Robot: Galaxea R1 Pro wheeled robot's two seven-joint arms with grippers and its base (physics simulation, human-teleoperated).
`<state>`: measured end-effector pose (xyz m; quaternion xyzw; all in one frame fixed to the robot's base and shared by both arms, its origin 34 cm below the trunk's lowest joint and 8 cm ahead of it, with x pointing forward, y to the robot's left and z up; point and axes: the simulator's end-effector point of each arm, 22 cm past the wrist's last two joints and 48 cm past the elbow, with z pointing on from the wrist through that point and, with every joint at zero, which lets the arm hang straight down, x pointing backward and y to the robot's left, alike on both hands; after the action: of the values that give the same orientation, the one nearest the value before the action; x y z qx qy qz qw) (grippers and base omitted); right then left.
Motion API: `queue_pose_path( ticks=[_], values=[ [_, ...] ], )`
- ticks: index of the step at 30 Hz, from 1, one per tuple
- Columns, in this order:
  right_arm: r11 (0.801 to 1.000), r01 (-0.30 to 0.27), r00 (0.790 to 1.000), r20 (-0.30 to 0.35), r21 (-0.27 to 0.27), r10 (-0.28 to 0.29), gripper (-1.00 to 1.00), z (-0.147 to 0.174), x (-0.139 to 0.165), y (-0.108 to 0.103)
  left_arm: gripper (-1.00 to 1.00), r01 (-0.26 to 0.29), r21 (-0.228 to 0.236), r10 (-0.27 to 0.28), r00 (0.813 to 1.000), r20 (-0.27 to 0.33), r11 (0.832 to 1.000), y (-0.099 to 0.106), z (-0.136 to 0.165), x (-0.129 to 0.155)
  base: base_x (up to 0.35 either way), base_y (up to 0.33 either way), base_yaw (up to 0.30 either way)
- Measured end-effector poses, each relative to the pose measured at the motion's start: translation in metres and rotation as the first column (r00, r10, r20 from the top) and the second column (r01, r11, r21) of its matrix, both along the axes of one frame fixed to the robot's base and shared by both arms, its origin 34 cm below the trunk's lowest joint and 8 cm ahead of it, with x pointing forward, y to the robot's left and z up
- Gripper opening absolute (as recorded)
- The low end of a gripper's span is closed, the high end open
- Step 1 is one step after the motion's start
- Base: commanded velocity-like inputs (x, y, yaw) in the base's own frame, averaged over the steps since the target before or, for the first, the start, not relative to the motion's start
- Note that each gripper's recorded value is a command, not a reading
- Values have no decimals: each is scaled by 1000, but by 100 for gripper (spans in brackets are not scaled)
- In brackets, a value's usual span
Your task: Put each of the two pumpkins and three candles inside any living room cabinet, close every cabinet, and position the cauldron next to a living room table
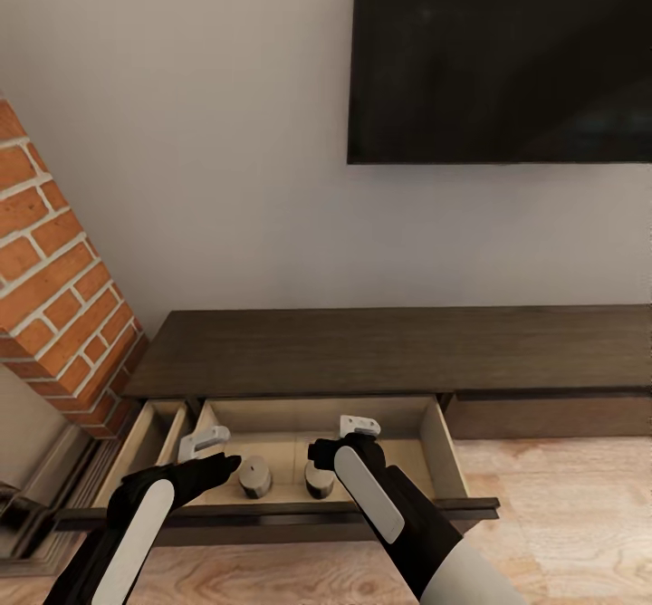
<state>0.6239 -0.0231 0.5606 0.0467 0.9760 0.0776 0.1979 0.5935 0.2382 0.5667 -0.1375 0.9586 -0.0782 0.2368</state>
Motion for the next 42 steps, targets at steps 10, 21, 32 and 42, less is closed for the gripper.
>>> queue_pose_path(
  ticks=[10,21,32,42],
  values=[
    [1000,0,1000,-1,0,0,100,19,3,0,100,0,1,0,1000,-1,1000,0,19,3,-221,0,0],
    [1000,0,1000,-1,0,0,100,23,3,0,100,1,0,-1,1000,-3,1000,0,23,3,-278,0,0],
    [1000,0,1000,-1,0,0,100,23,3,0,100,6,-2,-6,1000,-8,1000,-1,22,2,-256,0,0],
    [1000,0,1000,-1,0,0,100,16,2,0,100,5,-3,-5,1000,-7,1000,-1,15,1,-227,0,0]
  ],
)
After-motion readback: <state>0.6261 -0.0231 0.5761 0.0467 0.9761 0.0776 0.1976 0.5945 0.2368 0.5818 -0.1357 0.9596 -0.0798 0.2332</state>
